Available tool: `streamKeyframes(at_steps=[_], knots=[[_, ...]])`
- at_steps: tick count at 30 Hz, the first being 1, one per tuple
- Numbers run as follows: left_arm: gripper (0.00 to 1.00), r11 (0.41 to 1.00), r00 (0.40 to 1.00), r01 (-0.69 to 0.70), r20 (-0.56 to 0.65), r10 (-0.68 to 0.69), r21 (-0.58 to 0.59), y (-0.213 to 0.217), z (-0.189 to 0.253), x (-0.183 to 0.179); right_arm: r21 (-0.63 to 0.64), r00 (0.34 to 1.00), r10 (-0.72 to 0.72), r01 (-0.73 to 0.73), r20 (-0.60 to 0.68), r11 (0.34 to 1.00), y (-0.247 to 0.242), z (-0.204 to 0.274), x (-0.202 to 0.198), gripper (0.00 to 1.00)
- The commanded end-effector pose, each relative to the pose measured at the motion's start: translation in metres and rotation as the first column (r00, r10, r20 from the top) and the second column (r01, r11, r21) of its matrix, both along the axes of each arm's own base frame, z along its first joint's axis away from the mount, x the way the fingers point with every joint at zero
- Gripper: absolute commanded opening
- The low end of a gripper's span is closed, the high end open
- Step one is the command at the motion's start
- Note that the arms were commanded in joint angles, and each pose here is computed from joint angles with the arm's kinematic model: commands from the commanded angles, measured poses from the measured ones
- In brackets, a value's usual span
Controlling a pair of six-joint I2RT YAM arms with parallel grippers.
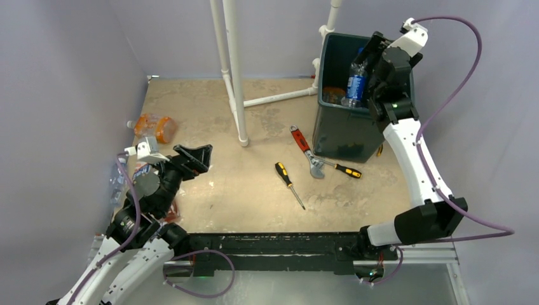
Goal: Put the plastic bottles in the bin
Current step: Place the plastic bottle in the trash bin.
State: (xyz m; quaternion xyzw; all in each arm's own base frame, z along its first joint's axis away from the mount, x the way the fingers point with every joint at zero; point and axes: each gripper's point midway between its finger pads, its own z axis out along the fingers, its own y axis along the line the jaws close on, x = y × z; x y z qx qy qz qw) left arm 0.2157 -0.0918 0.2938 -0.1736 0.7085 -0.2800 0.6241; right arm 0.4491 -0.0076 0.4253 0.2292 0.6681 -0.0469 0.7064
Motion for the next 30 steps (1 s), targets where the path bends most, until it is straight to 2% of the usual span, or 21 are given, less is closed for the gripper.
streamKeyframes(at_steps=[1, 5, 8, 11, 14, 16, 20, 24, 27, 30], knots=[[0.99, 0.999, 0.999, -0.033, 0.030, 0.033, 0.008, 0.010, 0.016, -0.003, 0.068, 0.989, 0.022, -0.032, 0.149, 0.997, 0.002, 0.053, -0.017, 0.91], [0.99, 0.998, 0.998, -0.062, 0.031, 0.062, 0.000, 0.018, 0.018, -0.006, 0.110, 0.976, 0.042, -0.067, 0.213, 0.992, 0.004, 0.073, -0.030, 0.97], [0.99, 0.997, 0.996, -0.078, 0.045, 0.078, -0.006, 0.024, 0.025, -0.009, 0.138, 0.938, 0.145, -0.196, 0.315, 0.971, 0.021, 0.103, -0.053, 0.99], [0.99, 0.999, 0.996, -0.051, 0.075, 0.050, 0.018, 0.024, 0.038, -0.015, 0.102, 0.824, 0.332, -0.420, 0.460, 0.902, 0.053, 0.137, -0.093, 0.99], [0.99, 0.994, 0.993, -0.098, 0.066, 0.095, 0.046, 0.036, 0.043, -0.017, 0.028, 0.676, 0.513, -0.617, 0.529, 0.786, 0.087, 0.156, -0.136, 0.99], [0.99, 0.982, 0.985, -0.171, 0.032, 0.169, 0.085, 0.051, 0.040, -0.017, -0.053, 0.555, 0.652, -0.740, 0.517, 0.671, 0.117, 0.162, -0.166, 0.99], [0.99, 0.920, 0.925, -0.352, -0.086, 0.370, 0.171, 0.087, 0.018, -0.020, -0.113, 0.401, 0.808, -0.865, 0.431, 0.489, 0.157, 0.146, -0.208, 0.98], [0.97, 0.877, 0.872, -0.428, -0.153, 0.464, 0.219, 0.099, -0.003, -0.022, -0.049, 0.321, 0.891, -0.934, 0.320, 0.354, 0.195, 0.093, -0.224, 0.98], [0.98, 0.906, 0.894, -0.343, -0.210, 0.396, 0.246, 0.073, -0.019, -0.005, 0.028, 0.265, 0.929, -0.963, 0.260, 0.267, 0.229, 0.053, -0.234, 0.97], [0.99, 0.892, 0.861, -0.294, -0.311, 0.403, 0.343, 0.057, -0.039, 0.010, 0.085, 0.232, 0.948, -0.972, 0.217, 0.219, 0.265, 0.018, -0.248, 0.96]])
